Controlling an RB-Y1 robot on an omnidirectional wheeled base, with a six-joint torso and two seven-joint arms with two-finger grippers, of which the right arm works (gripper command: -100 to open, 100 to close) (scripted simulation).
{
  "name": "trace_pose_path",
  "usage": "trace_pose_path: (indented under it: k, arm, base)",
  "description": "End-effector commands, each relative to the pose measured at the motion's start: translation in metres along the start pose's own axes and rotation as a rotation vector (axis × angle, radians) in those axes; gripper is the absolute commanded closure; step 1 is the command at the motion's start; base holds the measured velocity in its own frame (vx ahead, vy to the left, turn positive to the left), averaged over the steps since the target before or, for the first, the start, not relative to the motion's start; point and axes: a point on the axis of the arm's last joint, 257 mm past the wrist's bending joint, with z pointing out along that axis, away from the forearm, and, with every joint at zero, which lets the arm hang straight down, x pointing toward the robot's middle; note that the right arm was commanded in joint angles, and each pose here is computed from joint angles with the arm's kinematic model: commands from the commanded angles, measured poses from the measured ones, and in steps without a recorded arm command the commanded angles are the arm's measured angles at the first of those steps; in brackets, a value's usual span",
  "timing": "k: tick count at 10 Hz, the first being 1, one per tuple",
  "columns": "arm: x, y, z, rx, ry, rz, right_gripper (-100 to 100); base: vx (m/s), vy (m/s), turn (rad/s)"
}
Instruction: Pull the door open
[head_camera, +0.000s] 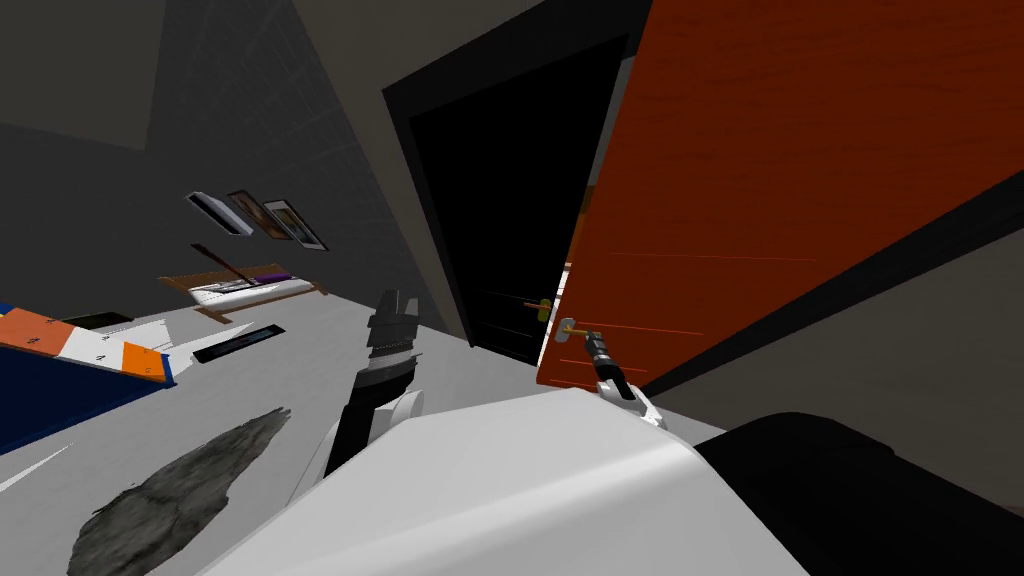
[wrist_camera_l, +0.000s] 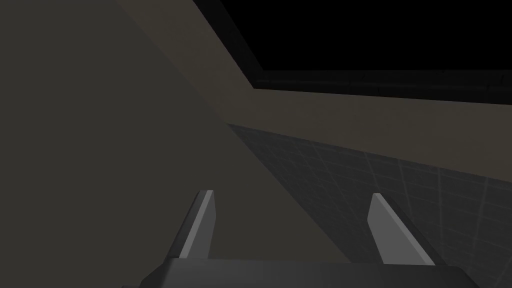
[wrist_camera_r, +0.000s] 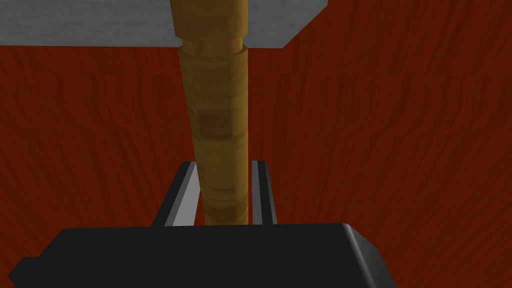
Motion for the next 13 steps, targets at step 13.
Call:
trace_pose_path:
  k: [13]
  arm:
    - [0.029,0.003,-0.0276,-0.014,0.156,0.017,100]
  base:
    - [-0.18,-0.038,0.125]
